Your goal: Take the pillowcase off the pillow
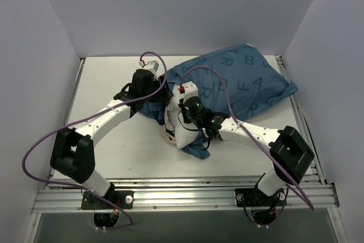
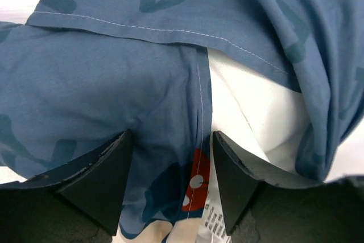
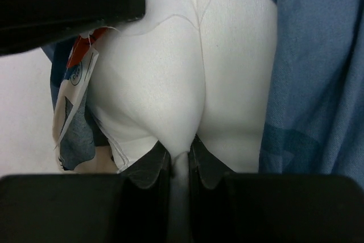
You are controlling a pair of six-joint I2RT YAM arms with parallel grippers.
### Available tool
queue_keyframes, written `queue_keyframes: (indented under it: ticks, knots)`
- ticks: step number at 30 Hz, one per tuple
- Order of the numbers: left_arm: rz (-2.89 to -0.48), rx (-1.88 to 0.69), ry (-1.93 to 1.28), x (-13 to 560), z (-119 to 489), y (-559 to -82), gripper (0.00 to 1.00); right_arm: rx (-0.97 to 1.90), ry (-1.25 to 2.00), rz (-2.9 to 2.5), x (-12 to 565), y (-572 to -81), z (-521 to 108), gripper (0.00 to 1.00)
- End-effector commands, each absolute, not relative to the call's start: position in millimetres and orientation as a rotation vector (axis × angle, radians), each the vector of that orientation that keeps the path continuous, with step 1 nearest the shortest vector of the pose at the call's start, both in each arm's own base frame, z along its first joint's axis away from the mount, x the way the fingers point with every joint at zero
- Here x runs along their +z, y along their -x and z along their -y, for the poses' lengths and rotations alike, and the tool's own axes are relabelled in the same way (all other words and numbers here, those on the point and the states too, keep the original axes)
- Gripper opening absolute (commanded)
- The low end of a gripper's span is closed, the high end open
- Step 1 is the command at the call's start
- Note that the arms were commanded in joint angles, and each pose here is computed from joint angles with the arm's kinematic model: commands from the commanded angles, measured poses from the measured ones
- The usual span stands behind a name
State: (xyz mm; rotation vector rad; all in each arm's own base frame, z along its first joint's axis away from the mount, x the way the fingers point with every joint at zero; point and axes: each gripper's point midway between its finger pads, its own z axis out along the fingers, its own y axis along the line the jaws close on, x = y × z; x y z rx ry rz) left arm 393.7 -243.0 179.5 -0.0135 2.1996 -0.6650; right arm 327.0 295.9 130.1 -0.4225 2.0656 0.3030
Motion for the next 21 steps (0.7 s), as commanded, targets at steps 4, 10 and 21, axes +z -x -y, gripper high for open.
queue_keyframes:
  ticks: [4, 10, 21]
  knots:
    - [-2.174, -0.561, -0.016, 183.1, 248.9, -399.2, 0.47, 0.269, 0.443, -2.154, 107.2, -306.2, -284.4, 0.0]
    - [-2.19, -0.311, 0.123, 172.4, 197.4, -406.1, 0.02, 0.197, 0.368, -2.184, 105.8, -299.6, -256.1, 0.0]
    - [-2.216, -0.054, 0.632, 102.4, 87.7, -384.3, 0.02, 0.253, -0.041, -2.178, 141.3, -278.2, -174.4, 0.0]
